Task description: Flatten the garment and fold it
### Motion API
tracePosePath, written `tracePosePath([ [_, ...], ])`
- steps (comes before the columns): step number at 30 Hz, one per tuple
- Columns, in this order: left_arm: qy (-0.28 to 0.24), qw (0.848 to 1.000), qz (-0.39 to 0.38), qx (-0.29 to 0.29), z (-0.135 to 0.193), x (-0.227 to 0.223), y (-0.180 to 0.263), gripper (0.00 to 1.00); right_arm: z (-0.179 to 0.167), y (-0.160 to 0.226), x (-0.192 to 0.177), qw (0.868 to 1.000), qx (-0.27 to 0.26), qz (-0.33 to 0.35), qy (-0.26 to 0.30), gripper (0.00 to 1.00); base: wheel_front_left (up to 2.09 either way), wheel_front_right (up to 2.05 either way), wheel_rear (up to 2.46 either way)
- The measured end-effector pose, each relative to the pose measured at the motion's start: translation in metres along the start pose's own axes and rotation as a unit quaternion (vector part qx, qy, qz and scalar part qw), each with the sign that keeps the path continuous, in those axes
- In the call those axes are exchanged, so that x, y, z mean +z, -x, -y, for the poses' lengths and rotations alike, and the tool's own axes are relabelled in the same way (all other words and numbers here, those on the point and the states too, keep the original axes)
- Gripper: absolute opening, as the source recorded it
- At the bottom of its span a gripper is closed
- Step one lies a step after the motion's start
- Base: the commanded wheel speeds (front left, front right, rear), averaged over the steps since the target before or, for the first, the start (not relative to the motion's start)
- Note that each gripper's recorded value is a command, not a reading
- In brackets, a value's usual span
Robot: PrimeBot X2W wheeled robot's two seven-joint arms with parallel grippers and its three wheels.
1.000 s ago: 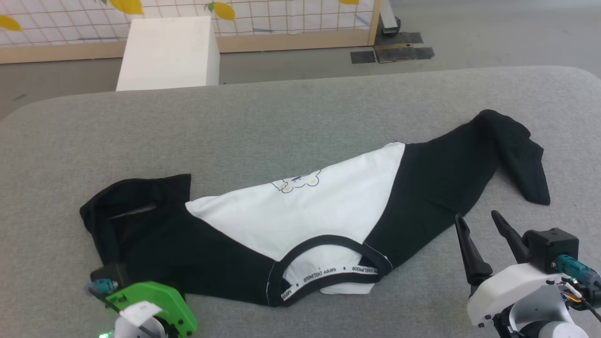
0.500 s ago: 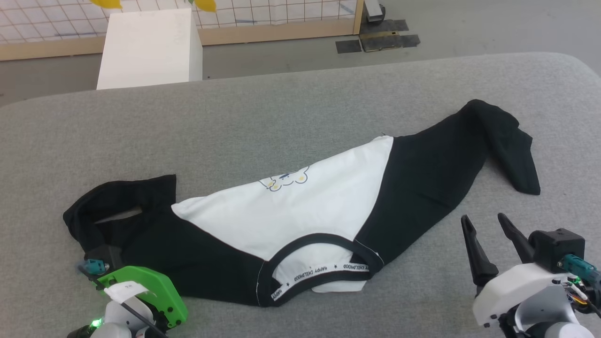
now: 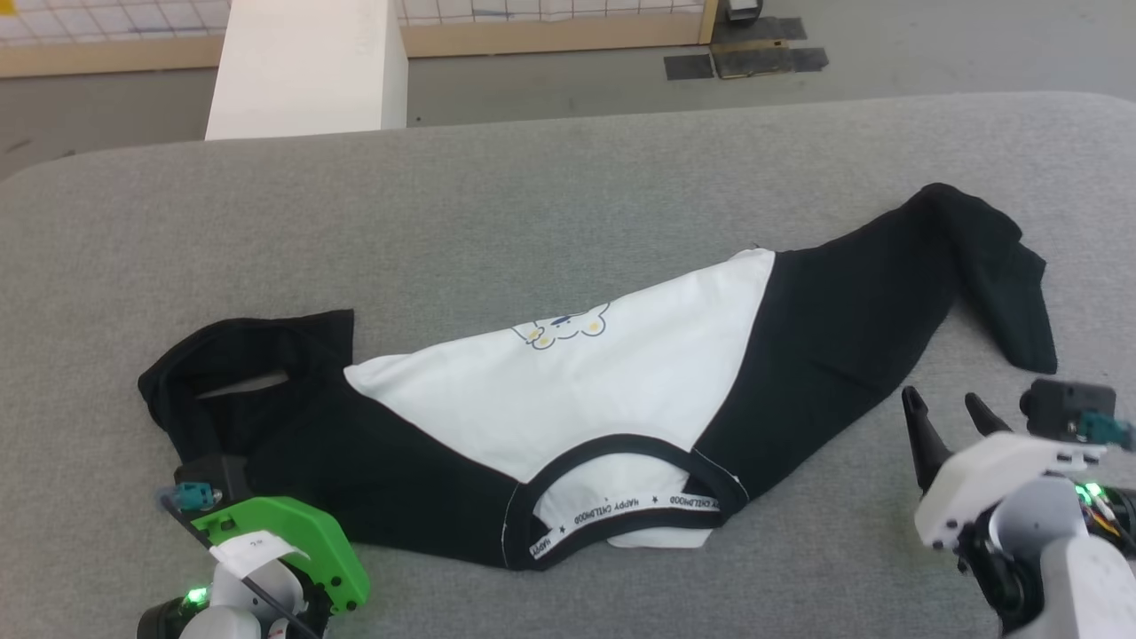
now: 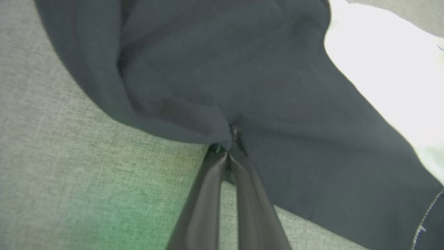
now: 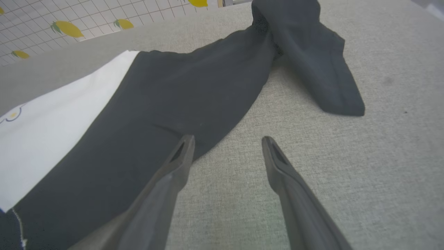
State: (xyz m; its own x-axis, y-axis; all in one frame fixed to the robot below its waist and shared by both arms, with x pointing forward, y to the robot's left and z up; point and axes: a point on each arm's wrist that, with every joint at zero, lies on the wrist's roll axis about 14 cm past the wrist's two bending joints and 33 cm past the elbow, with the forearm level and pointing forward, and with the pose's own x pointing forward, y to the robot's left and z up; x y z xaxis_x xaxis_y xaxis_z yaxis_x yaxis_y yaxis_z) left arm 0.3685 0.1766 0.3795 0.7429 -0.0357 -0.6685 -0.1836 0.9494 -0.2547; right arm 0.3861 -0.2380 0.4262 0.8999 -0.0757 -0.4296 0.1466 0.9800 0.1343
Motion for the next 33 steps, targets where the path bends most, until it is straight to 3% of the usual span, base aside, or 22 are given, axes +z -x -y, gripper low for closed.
tracePosePath([
  [7,0.003,1.000,0.000,0.001,-0.001,-0.001,-0.002,0.00,-0.006,-0.033,-0.018,0.997,-0.002,-0.076,0.003,1.00,0.00,0.00,0.00],
  [16,0.005,1.000,-0.001,0.003,-0.004,-0.002,-0.004,0.00,-0.013,-0.055,-0.036,0.984,0.000,-0.176,0.036,1.00,0.00,0.00,0.00],
  [17,0.005,1.000,-0.001,0.003,-0.004,-0.001,-0.004,0.00,-0.015,-0.055,-0.037,0.981,0.001,-0.187,0.040,0.49,0.00,0.00,0.00],
  [18,0.006,1.000,-0.001,0.003,-0.004,-0.001,-0.004,0.00,-0.016,-0.055,-0.039,0.979,0.004,-0.198,0.043,0.21,0.00,0.00,0.00],
  [20,0.006,1.000,0.000,0.002,-0.004,-0.001,-0.004,0.00,-0.018,-0.053,-0.040,0.977,0.007,-0.209,0.049,0.00,0.00,0.00,0.00],
  [24,0.005,1.000,0.002,-0.001,-0.001,0.000,-0.003,0.00,-0.026,-0.046,-0.042,0.975,0.019,-0.218,0.048,0.00,0.00,0.00,0.00],
  [33,0.012,0.997,0.054,-0.046,0.019,0.022,0.011,0.00,-0.024,-0.016,-0.024,0.988,0.025,-0.151,0.026,0.00,0.00,0.00,0.00],
])
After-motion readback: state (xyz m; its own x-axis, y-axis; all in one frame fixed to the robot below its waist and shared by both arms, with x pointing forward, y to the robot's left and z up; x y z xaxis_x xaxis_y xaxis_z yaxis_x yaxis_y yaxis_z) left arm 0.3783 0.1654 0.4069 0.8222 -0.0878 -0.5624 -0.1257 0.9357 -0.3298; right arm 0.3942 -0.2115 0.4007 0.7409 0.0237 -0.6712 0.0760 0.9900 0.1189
